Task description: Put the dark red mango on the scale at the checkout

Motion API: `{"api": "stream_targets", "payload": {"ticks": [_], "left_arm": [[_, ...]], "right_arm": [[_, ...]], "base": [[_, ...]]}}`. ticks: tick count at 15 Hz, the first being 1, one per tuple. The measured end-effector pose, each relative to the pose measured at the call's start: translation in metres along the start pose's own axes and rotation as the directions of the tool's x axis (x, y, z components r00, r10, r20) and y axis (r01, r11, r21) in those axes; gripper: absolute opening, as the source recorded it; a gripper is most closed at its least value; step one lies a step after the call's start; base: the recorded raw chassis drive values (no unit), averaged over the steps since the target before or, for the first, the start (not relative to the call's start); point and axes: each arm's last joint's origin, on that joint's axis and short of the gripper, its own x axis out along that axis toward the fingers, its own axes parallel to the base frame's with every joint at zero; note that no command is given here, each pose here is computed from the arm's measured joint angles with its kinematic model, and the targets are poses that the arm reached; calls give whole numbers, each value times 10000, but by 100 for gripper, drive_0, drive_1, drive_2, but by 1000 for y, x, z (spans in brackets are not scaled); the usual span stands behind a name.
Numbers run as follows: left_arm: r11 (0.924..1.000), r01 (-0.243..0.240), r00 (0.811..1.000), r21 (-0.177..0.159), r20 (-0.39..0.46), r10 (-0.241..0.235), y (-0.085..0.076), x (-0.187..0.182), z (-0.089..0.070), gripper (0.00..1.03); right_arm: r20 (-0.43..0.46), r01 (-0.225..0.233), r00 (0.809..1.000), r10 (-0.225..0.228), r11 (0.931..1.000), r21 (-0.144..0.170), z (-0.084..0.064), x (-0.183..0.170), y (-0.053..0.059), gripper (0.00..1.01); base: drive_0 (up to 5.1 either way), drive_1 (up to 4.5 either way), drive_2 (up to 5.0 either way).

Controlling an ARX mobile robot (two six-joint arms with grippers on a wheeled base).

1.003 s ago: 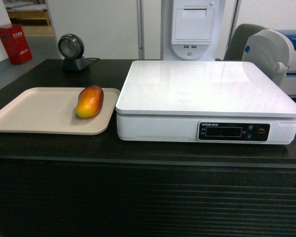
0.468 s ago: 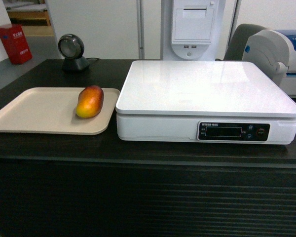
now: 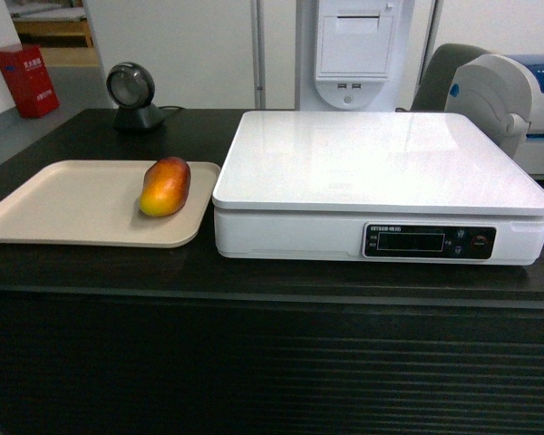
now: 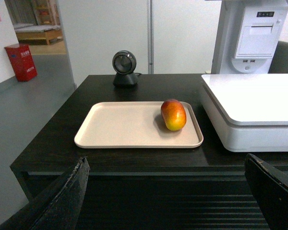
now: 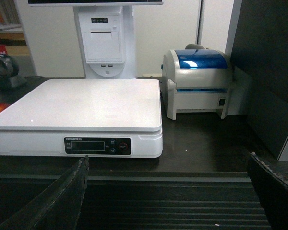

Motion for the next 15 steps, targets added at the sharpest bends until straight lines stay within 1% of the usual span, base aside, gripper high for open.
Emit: {"api": "stream_targets", "payload": {"ticks": [12,13,14,15], "left_arm": [[10000,0,10000,-4,4,0,0,0,0,98],[9983,-579,9949,-101,-831,569,0,-1,-2,98],[9888,-1493,9714,-56,-1877,1456,-2,5,1,98],[9784,-2069,9616,-10,-1846,2032,0,11,8,98]], "right_arm": [[0,0,10000,0,10000,0,0,0,0,98],[4,-4,10000,4,10000,-4,0,0,0,98],[0,-4,10000,4,10000,-4,0,0,0,98],[11,0,10000,0,10000,0,0,0,0,98]], "base": [[0,0,0],[0,0,0],[0,0,0],[0,0,0]]}}
